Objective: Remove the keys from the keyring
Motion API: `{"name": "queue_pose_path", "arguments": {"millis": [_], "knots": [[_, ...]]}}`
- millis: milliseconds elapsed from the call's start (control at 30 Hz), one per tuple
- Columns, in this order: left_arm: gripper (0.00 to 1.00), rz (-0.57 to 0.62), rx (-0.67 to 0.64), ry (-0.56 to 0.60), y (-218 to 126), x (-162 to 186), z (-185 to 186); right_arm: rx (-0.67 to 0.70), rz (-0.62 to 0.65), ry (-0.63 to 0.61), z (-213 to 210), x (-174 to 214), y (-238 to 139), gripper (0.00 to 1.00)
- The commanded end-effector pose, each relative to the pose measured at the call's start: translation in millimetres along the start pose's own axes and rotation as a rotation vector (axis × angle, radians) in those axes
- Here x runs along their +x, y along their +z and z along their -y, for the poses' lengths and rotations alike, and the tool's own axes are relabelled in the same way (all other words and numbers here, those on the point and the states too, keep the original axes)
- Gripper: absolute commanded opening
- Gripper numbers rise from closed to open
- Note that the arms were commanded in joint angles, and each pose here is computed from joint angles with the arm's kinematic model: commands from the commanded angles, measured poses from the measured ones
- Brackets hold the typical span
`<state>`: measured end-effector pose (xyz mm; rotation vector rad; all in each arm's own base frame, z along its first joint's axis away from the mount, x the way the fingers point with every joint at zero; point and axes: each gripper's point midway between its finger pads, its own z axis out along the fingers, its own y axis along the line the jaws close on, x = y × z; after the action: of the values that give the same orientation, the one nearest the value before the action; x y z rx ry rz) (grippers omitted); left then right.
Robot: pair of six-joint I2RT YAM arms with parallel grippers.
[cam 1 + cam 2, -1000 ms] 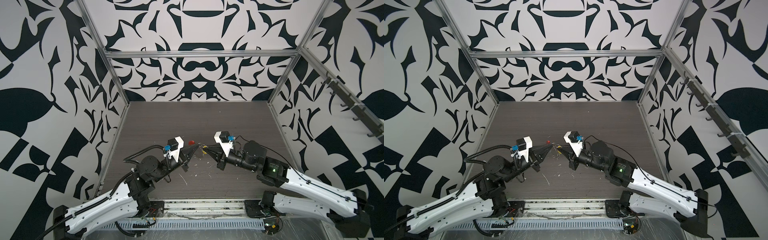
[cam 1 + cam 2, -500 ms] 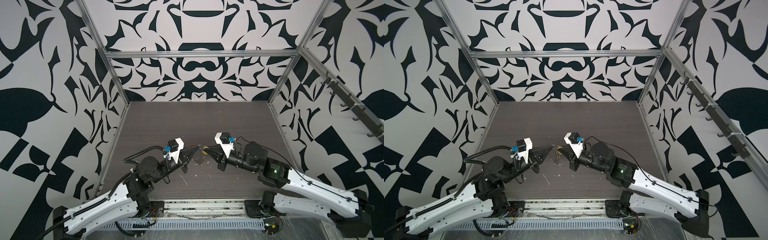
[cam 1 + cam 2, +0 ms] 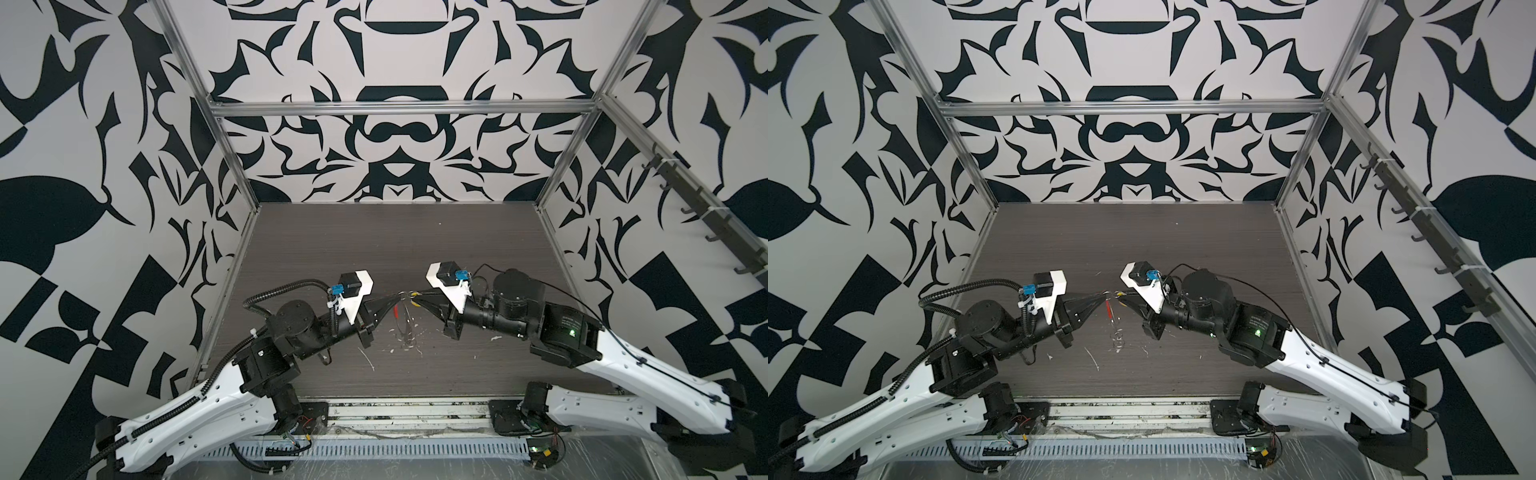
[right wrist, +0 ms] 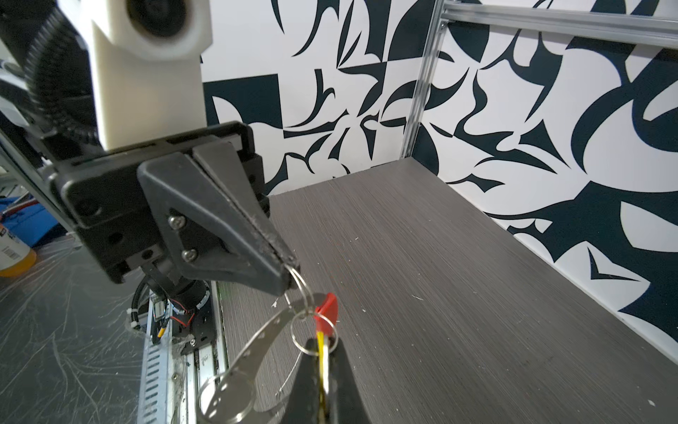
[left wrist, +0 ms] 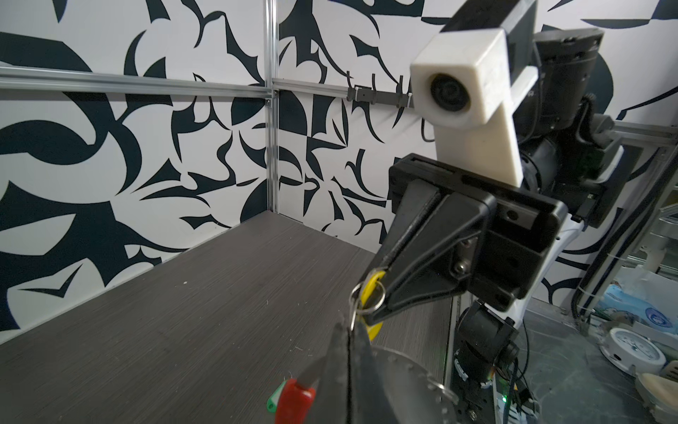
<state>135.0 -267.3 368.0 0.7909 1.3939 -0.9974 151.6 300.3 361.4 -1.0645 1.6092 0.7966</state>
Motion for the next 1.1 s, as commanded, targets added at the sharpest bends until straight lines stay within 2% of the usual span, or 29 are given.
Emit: {"name": "queue_pose_path", "arguments": {"millis": [0, 500, 1067], "knots": [[0.00, -0.062, -0.022, -0.013, -5, 7, -4, 0.035, 0.016, -0.049, 7, -19, -15, 0.00], [0.00, -0.224, 0.108, -0.019, -2, 29, 18, -0.023, -0.057, -0.109, -2, -29, -22, 0.00], [0.00, -0.271, 0.262, -0.016, -2, 35, 43, -0.138, -0.068, -0.137, -21, -46, -23, 0.00]]}}
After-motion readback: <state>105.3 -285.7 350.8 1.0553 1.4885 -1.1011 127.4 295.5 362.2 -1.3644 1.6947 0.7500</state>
